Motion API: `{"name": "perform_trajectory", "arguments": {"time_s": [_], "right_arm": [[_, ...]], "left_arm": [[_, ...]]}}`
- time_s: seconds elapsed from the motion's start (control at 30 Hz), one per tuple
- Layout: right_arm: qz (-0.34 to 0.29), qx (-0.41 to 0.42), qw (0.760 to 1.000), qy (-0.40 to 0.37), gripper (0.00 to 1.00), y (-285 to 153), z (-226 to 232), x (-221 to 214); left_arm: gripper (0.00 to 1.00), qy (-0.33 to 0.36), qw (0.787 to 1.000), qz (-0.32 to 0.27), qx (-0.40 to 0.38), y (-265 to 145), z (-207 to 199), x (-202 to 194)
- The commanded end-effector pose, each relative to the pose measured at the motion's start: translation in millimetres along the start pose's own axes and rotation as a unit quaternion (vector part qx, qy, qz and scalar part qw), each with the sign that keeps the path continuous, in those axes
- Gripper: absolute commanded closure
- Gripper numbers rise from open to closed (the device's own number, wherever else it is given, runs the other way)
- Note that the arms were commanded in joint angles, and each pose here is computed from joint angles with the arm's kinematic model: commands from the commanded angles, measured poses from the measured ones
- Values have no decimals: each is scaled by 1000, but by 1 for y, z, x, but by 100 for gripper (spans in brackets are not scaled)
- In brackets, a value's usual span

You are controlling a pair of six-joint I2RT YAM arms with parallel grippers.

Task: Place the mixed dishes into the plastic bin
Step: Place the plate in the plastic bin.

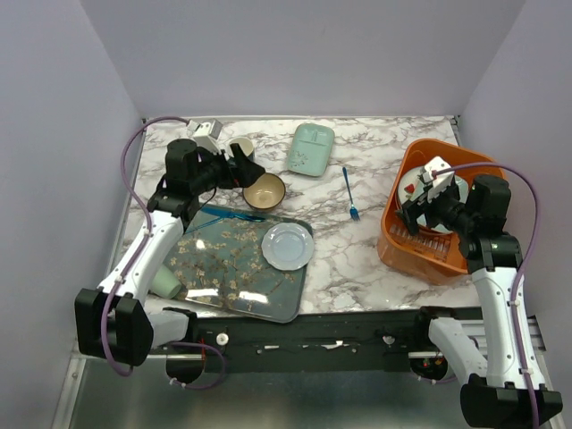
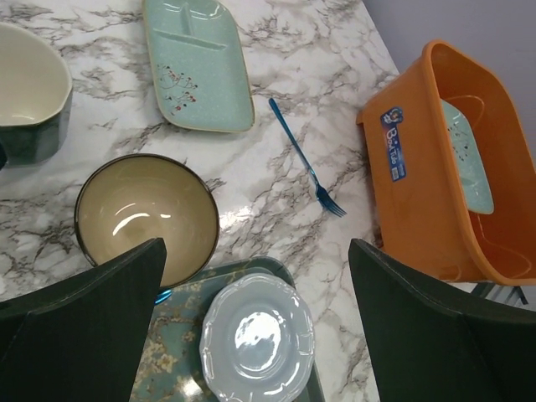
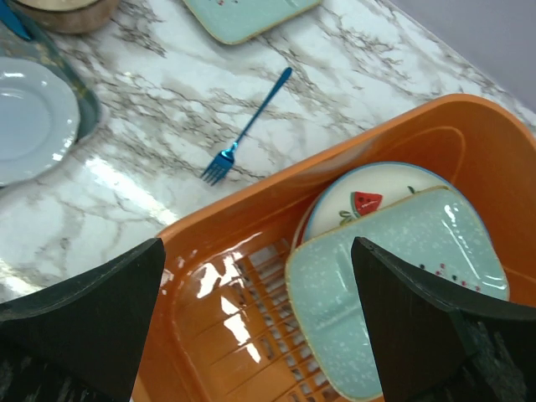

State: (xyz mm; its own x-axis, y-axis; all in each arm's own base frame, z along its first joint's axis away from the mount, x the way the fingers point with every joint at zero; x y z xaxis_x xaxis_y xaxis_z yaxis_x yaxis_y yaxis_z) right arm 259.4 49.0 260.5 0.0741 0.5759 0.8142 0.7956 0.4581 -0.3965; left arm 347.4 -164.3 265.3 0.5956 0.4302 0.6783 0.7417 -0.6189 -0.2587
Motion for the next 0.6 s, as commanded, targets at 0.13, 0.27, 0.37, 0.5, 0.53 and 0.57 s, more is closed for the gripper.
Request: {"name": "perform_trajectory", "arguments": {"time_s": [0.13, 0.27, 0.37, 0.5, 0.53, 0.57], "right_arm": [[-67, 50, 993, 84, 0, 0, 23, 20], [-85, 69, 990, 92, 0, -1, 33, 22], [-87, 73, 989, 95, 0, 0, 38, 18], [-90, 73, 989, 95, 0, -2, 39, 19], [-90, 73, 989, 94, 0, -2, 39, 19], [-93, 74, 989, 93, 0, -3, 40, 20]], "left_arm": [[1, 35, 998, 46, 14, 33, -34, -4], [1, 54, 994, 81, 45, 71, -37, -7], [1, 61, 991, 98, 69, 100, -31, -6], [2, 67, 986, 121, 91, 134, -20, -6], [2, 67, 986, 124, 93, 141, -19, -6], [2, 67, 984, 132, 98, 152, -17, -7]]}}
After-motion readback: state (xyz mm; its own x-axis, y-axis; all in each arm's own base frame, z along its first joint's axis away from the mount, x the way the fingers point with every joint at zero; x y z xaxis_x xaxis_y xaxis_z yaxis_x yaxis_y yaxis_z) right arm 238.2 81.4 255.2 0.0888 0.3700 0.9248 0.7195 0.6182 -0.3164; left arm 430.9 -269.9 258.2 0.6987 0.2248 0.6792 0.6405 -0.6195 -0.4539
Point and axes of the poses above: each gripper's point midway between its finger pads, its own y axis out along the fingers, its own z axis along the line the jaws close on, x = y × z, the point moved 1 cm from there along -y, back along the fingers, and after that the axes turned 12 degrees about -y, right-handed, at the moved point
